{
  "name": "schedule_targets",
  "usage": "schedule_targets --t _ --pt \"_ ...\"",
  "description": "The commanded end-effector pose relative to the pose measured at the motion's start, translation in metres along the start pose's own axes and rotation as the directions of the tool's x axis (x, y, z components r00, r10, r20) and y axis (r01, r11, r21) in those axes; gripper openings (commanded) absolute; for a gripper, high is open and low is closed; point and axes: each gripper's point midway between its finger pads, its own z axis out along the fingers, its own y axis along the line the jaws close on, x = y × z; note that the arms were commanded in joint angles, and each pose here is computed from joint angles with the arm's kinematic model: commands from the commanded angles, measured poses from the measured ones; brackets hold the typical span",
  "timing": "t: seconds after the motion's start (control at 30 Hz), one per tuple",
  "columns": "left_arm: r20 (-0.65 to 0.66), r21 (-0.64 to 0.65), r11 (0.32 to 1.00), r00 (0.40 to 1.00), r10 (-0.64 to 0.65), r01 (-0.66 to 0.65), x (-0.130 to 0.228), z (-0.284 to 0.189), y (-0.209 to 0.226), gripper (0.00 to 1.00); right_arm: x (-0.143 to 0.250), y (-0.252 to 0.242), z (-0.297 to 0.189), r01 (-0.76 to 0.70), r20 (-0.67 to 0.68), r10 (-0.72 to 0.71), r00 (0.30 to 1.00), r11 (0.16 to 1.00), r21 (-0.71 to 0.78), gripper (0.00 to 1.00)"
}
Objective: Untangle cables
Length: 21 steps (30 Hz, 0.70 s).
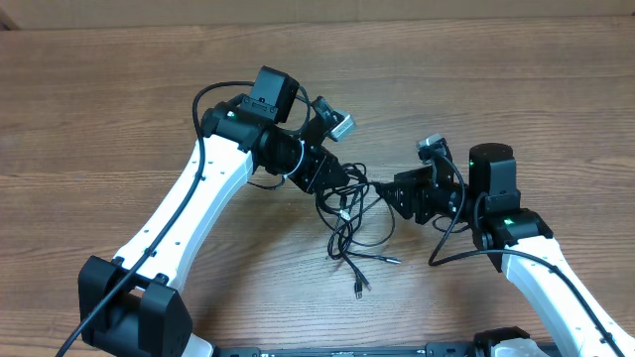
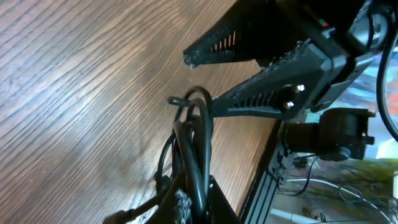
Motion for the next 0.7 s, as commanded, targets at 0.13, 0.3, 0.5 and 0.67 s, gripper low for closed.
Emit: schedule_targets --t 0.13,0.3,0.5,0.67 --pt "0.042 0.053 0.997 0.998 0.052 -0.054 -0.009 -0.010 -0.020 0.04 -0.023 0.030 -0.003 0.135 0.092 -0.123 0.988 0.980 -0.148 0.41" --pt "0.053 0.093 0.993 0.997 0.065 -0.069 -0.010 -0.010 -0.027 0.04 -0.018 0.029 -0.003 0.114 0.072 -0.105 0.992 0.982 -0.149 0.41" --pt "0.049 0.098 0.993 0.997 0.066 -0.070 -0.009 -0.011 -0.027 0.04 -0.018 0.013 -0.001 0.098 0.063 -0.094 0.994 0.994 -0.055 0.04" --pt "0.024 0.024 0.998 0.998 0.058 -0.059 -0.005 -0.010 -0.014 0.04 -0.005 -0.032 -0.004 -0.111 0.037 0.106 0.994 0.975 0.194 0.04"
